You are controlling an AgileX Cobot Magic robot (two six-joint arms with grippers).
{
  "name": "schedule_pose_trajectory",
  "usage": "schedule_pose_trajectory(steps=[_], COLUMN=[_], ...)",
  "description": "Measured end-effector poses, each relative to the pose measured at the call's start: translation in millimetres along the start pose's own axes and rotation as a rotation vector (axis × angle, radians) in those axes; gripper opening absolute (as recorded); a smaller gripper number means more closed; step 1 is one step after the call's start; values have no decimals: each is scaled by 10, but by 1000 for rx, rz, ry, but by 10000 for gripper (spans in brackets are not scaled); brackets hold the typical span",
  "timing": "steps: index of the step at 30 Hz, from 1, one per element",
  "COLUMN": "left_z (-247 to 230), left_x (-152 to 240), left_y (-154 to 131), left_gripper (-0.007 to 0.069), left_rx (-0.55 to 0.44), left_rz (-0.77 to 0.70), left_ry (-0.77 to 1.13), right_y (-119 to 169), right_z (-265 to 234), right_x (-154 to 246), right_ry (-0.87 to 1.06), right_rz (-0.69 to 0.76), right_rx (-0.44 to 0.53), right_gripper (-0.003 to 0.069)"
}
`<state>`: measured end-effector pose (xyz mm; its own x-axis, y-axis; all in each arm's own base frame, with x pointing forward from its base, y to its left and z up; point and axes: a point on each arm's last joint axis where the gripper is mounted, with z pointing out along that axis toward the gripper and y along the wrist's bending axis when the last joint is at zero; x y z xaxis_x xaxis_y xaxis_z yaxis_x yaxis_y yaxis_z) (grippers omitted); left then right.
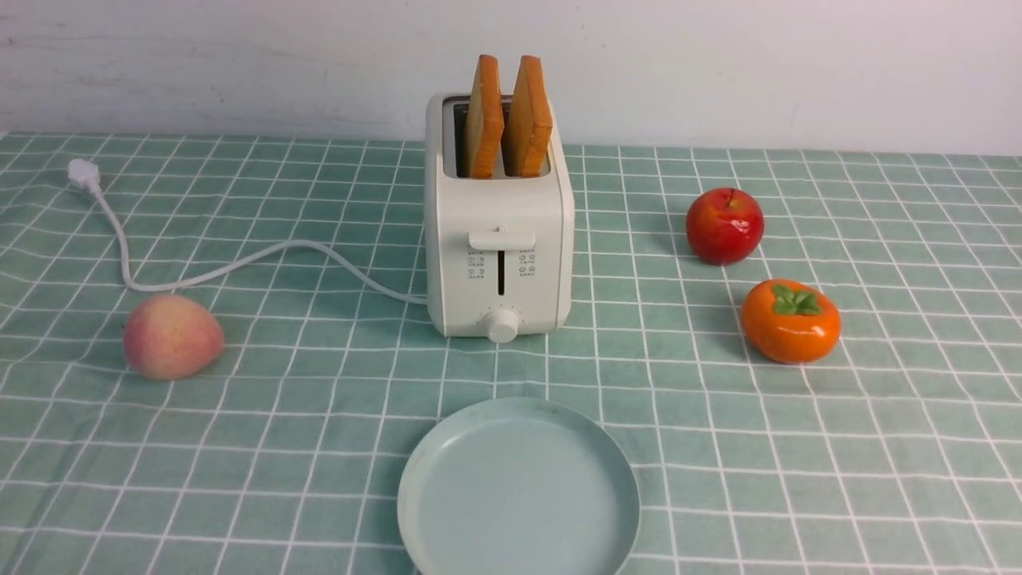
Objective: Take toasted bread from bread machine on blue coffee table place on plate.
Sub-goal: 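Reach for a toast slice standing in the toaster with the left gripper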
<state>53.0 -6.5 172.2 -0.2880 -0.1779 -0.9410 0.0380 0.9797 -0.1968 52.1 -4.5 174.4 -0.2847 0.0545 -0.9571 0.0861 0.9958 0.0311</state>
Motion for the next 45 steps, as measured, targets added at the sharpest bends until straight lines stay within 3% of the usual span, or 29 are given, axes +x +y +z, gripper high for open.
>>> schedule_pose_trajectory(steps=[3, 11, 16, 18, 19, 21, 24, 27, 31, 37, 40, 45], left_z=[-2, -56, -91, -135, -146, -246, -470, -646, -559, 109, 525, 1204], left_x=[-52, -314, -396, -472, -492, -665, -997, -1246, -1536, -1700, -1695, -1650], left_y=[-9, -25, 22, 76, 80, 70, -8, -99, -281, -537, -591, -599], left_gripper=[237, 237, 222, 133, 124, 11, -14, -14, -14, -14, -14, -14], left_rx=[11, 114, 135, 142, 146, 177, 242, 286, 286, 226, 195, 175], left_rz=[-22, -487, -692, -833, -849, -881, -827, -759, -662, -486, -406, -276], left_ry=[-58, -339, -440, -538, -552, -634, -743, -777, -566, 54, 341, 665], right_y=[0, 0, 2, 27, 30, 49, 44, 22, -14, -24, 46, 191], right_z=[0, 0, 0, 6, 5, -4, -30, -52, -81, -87, -92, -213], right_x=[0, 0, -3, -30, -42, -126, -241, -309, -376, -388, -387, -626], right_ry=[0, 0, -3, -48, -60, -149, -268, -347, -433, -449, -332, -82], right_rz=[0, 0, 7, 120, 134, 299, 515, 630, 706, 749, 750, 595], right_rx=[0, 0, -2, -34, -37, -77, -123, -141, -146, -151, -194, -245], right_gripper=[240, 240, 240, 240, 240, 240, 240, 240, 240, 239, 218, 88])
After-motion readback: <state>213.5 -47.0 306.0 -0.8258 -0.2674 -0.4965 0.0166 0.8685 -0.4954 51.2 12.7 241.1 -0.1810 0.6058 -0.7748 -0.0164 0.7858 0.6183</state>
